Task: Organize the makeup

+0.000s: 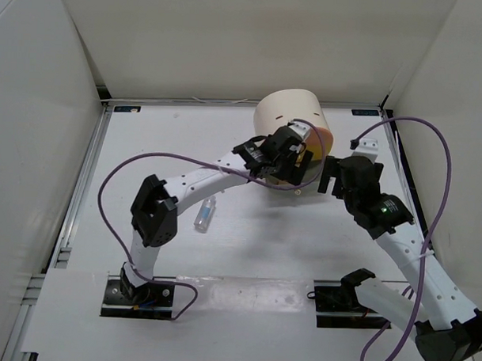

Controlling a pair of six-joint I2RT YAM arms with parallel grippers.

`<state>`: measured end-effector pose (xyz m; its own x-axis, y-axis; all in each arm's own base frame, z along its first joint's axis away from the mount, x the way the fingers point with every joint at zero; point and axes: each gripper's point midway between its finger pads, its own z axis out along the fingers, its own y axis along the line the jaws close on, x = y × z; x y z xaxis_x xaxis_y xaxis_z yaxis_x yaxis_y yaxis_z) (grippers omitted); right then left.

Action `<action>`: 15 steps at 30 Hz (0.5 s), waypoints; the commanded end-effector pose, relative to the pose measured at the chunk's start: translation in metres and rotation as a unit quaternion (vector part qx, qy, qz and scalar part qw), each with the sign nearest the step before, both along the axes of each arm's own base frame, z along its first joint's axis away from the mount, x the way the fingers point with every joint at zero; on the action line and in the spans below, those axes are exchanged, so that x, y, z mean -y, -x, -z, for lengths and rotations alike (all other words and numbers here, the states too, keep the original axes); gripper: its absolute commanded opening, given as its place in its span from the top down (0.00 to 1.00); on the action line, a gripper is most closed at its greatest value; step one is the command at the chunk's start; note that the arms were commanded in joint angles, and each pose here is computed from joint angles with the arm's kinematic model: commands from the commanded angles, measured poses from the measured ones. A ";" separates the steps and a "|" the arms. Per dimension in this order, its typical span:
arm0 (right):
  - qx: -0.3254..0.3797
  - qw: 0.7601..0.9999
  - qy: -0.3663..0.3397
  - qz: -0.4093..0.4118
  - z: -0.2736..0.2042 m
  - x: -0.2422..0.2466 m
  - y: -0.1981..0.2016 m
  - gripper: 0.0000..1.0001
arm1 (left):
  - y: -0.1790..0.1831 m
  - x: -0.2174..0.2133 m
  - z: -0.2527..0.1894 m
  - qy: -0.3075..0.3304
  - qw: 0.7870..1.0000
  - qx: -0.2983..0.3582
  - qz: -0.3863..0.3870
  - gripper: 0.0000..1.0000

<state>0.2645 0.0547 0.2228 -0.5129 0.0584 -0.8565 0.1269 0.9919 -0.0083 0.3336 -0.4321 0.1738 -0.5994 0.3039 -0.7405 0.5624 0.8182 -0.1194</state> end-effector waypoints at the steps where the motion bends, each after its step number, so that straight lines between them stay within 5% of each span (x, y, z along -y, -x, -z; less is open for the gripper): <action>1: 0.018 0.994 -0.015 -0.106 -0.017 -0.035 -0.010 0.01 | 0.024 -0.037 -0.061 0.037 0.999 0.023 -0.022 0.02; 6: 0.006 0.977 -0.048 -0.206 -0.014 -0.088 -0.012 0.01 | 0.049 -0.156 -0.073 0.031 0.984 0.017 -0.174 0.02; 11: -0.021 0.945 -0.063 -0.321 0.000 -0.183 0.007 0.01 | 0.094 -0.284 -0.057 0.000 0.931 -0.014 -0.364 0.02; 15: -0.075 0.936 -0.061 -0.338 0.042 -0.267 0.014 0.01 | 0.119 -0.327 -0.086 0.057 0.910 0.008 -0.411 0.02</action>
